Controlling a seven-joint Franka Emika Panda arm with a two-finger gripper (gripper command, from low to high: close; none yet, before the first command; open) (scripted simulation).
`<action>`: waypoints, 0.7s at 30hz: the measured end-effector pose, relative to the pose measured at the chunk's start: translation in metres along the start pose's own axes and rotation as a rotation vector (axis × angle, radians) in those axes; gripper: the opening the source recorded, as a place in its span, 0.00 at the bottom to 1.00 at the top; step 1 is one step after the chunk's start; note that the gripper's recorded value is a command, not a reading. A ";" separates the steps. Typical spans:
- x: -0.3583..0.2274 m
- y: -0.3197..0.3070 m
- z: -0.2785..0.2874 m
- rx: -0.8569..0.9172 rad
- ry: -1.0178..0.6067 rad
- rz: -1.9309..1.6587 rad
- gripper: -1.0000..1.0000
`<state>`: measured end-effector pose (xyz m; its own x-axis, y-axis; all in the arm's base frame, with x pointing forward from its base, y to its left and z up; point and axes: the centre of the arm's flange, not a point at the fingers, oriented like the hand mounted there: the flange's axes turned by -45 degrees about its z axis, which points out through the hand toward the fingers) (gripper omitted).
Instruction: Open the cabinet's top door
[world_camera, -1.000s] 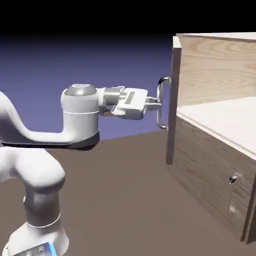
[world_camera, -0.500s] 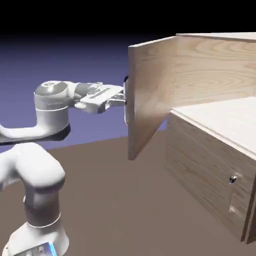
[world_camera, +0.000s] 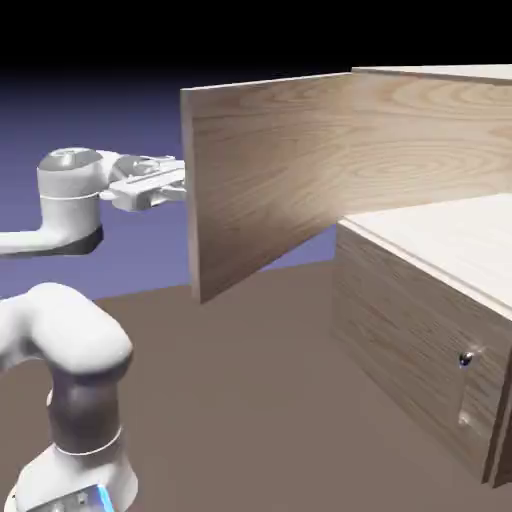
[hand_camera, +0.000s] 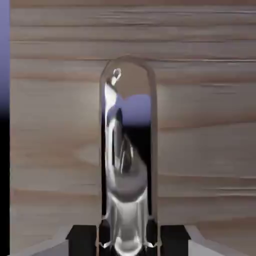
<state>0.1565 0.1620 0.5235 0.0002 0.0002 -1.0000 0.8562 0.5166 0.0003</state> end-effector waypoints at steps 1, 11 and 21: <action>0.000 0.003 -0.010 0.021 0.000 0.000 0.00; 0.000 0.047 -0.108 0.233 0.000 0.000 0.00; 0.000 0.100 -0.182 0.414 0.000 0.000 0.00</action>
<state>0.1478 0.3691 0.5235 0.0002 0.0003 -1.0000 0.9917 0.1285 0.0002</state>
